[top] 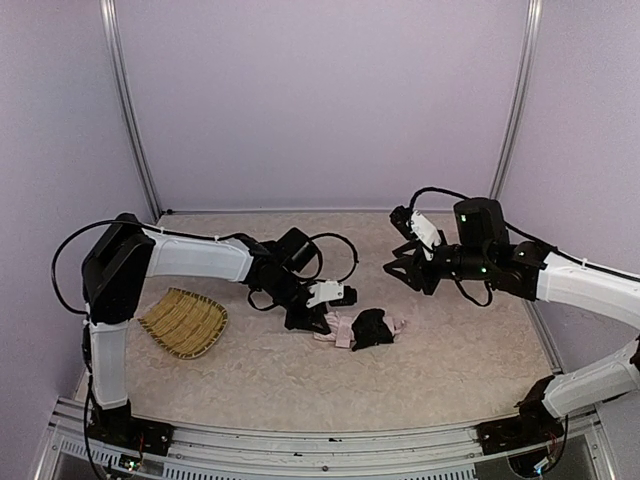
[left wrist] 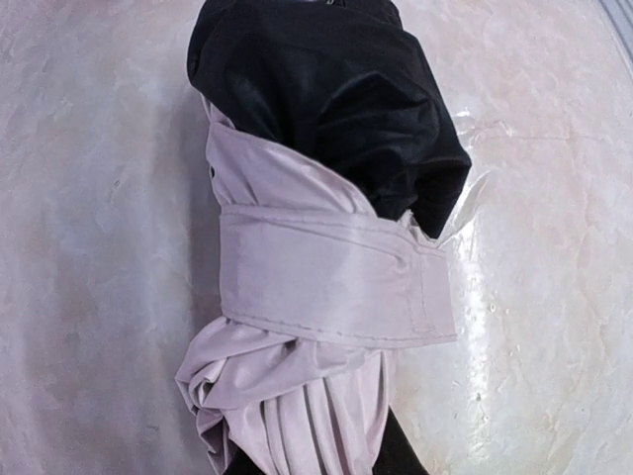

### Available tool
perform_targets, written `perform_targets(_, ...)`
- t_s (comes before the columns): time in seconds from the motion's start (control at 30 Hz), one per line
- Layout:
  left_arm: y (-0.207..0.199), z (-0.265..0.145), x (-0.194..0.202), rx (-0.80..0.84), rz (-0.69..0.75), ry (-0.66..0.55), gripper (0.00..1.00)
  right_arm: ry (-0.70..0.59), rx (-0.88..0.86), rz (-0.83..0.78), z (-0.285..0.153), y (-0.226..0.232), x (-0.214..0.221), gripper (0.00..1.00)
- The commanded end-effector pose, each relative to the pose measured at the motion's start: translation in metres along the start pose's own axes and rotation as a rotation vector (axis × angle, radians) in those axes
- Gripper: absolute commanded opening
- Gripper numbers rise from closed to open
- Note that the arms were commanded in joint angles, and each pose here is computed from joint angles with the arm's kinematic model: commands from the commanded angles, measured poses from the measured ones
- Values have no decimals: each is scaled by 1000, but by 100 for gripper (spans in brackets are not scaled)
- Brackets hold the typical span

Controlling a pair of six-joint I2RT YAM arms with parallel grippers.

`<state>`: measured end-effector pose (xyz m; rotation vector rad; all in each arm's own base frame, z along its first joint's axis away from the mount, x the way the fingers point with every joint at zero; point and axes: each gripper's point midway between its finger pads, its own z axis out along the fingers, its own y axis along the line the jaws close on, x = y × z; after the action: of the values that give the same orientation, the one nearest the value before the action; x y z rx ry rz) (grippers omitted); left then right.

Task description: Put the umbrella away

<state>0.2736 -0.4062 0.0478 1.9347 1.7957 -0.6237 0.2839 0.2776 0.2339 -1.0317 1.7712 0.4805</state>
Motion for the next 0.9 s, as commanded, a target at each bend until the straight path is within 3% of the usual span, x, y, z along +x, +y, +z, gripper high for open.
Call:
perform_targets(0.0,19,-29,-36,-265,219,-67,0,36,-138,104,5,14,3,48)
perform_targets(0.27,14,-12,-19,-204,195,26,3,169,-202,145,31,24,40,55)
perform_targets(0.33,15,-14,-23,-276,245,25,0,178,-214,148,35,25,43,56)
perform_targets(0.53,1,-55,-60,-643,572,-89,0,231,-201,155,48,18,47,58)
perform_targets(0.67,-13,-64,-69,-605,621,-125,3,206,-281,134,50,28,41,63)
perform_targets(0.83,-24,-46,-58,-484,600,-89,3,191,-445,124,60,53,48,72)
perform_targets(0.87,-22,-45,-58,-477,581,-83,1,202,-481,136,62,58,51,79)
